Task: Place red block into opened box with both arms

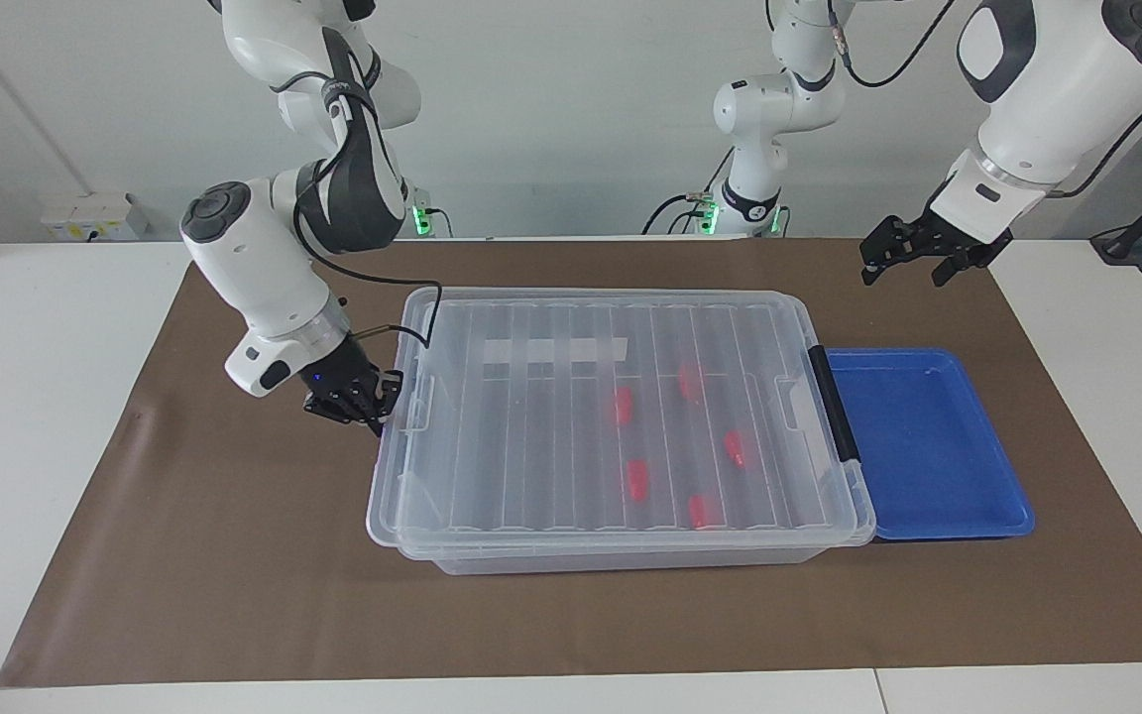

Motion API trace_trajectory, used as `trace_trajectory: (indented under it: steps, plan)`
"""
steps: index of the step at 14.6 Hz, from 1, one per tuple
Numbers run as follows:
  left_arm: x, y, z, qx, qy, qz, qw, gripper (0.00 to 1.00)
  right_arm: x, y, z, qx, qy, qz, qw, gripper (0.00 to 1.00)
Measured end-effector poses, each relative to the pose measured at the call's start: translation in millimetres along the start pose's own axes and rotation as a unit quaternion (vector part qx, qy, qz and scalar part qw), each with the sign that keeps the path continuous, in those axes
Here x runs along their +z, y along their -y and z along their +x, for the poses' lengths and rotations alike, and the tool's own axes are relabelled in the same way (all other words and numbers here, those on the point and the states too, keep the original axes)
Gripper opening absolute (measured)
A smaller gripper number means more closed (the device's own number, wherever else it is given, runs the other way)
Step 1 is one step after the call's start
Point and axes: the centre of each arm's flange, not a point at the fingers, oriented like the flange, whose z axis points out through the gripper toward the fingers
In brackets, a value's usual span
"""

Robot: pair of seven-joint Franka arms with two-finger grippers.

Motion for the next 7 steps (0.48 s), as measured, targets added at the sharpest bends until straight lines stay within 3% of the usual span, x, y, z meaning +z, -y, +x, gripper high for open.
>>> trace_trajectory:
  steps: [2, 7]
  plan:
    - [-1.5, 1.2, 1.8, 0.0, -0.008, 0.01, 1.0, 1.0, 1.3, -1.1, -0.7, 0.0, 0.001, -0.002, 1.0, 0.07]
    - [-3.1, 3.3, 3.5, 0.0, -0.017, 0.028, 0.999, 1.0, -23.7, -21.6, 1.0, -0.021, -0.007, -0.056, 0.998, 0.6]
